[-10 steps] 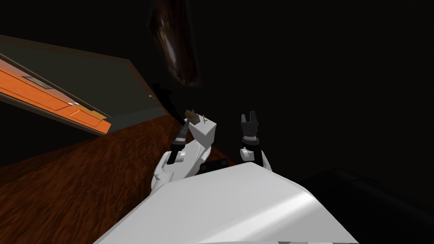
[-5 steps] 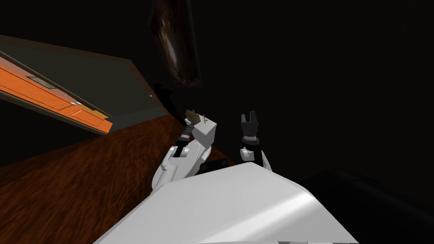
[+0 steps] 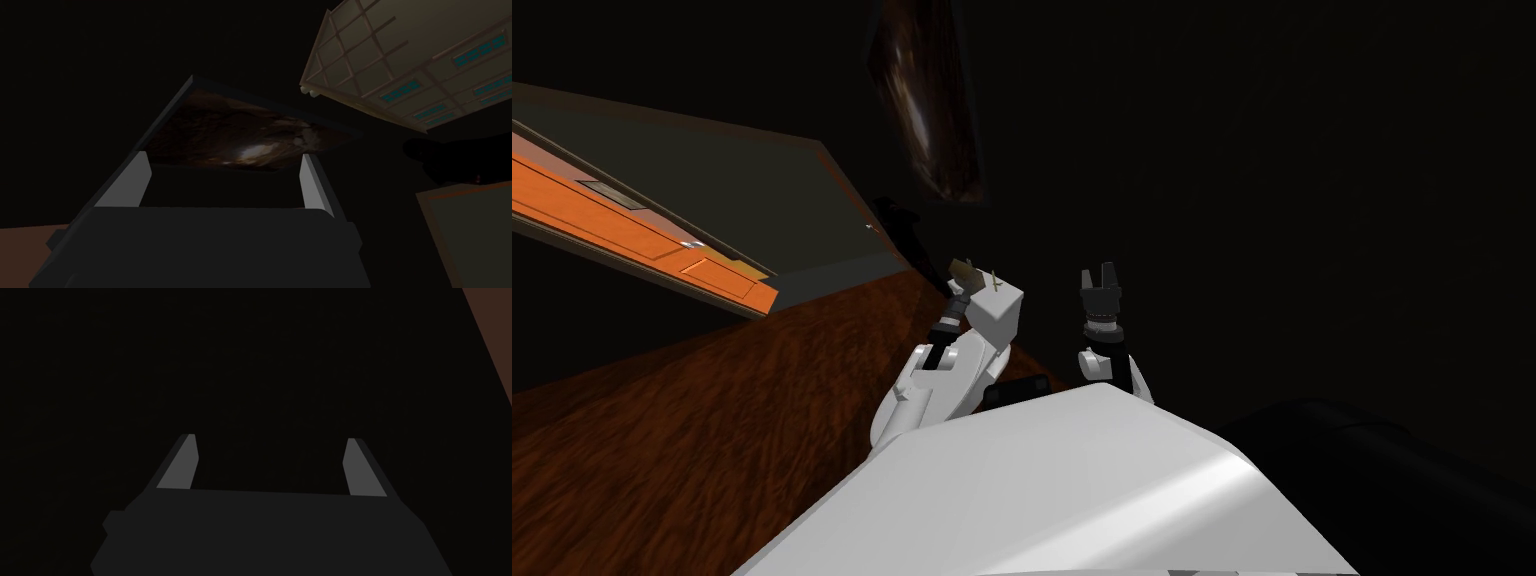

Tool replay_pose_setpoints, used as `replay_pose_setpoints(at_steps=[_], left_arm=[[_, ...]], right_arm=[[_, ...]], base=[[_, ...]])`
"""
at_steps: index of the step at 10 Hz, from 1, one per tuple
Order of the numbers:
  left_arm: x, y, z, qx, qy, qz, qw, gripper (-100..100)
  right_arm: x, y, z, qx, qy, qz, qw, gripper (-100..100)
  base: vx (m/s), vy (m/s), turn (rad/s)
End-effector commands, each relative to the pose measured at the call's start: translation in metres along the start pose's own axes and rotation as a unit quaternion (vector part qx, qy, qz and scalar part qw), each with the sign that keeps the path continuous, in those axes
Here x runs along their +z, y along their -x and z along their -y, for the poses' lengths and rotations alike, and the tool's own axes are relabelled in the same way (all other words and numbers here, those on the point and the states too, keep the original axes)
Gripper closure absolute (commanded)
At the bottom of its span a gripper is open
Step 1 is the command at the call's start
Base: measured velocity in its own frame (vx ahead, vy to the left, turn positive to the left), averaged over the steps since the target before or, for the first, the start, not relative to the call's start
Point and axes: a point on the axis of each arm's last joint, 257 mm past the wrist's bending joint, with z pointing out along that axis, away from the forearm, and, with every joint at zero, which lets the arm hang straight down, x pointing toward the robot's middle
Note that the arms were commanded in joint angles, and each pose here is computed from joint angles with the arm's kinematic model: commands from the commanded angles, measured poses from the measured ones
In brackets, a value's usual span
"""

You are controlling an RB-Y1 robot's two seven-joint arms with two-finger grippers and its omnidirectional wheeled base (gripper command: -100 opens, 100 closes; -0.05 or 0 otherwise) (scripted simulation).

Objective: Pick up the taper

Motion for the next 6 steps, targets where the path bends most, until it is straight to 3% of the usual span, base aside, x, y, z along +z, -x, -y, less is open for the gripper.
replay_pose_setpoints(at_steps=[1, 6], left_arm=[[0.0095, -0.0121, -0.0029, 0.020, 0.001, -0.015, 0.9997, -100], [0.0095, -0.0121, -0.0029, 0.020, 0.001, -0.015, 0.9997, -100]], right_arm=[[0.0000, 0.0000, 0.0000, 0.000, 0.000, 0.000, 1.0000, 0], [0.0000, 0.0000, 0.0000, 0.000, 0.000, 0.000, 1.0000, 0]], base=[[0.009, -0.011, 0.032], [-0.002, 0.003, -0.008]])
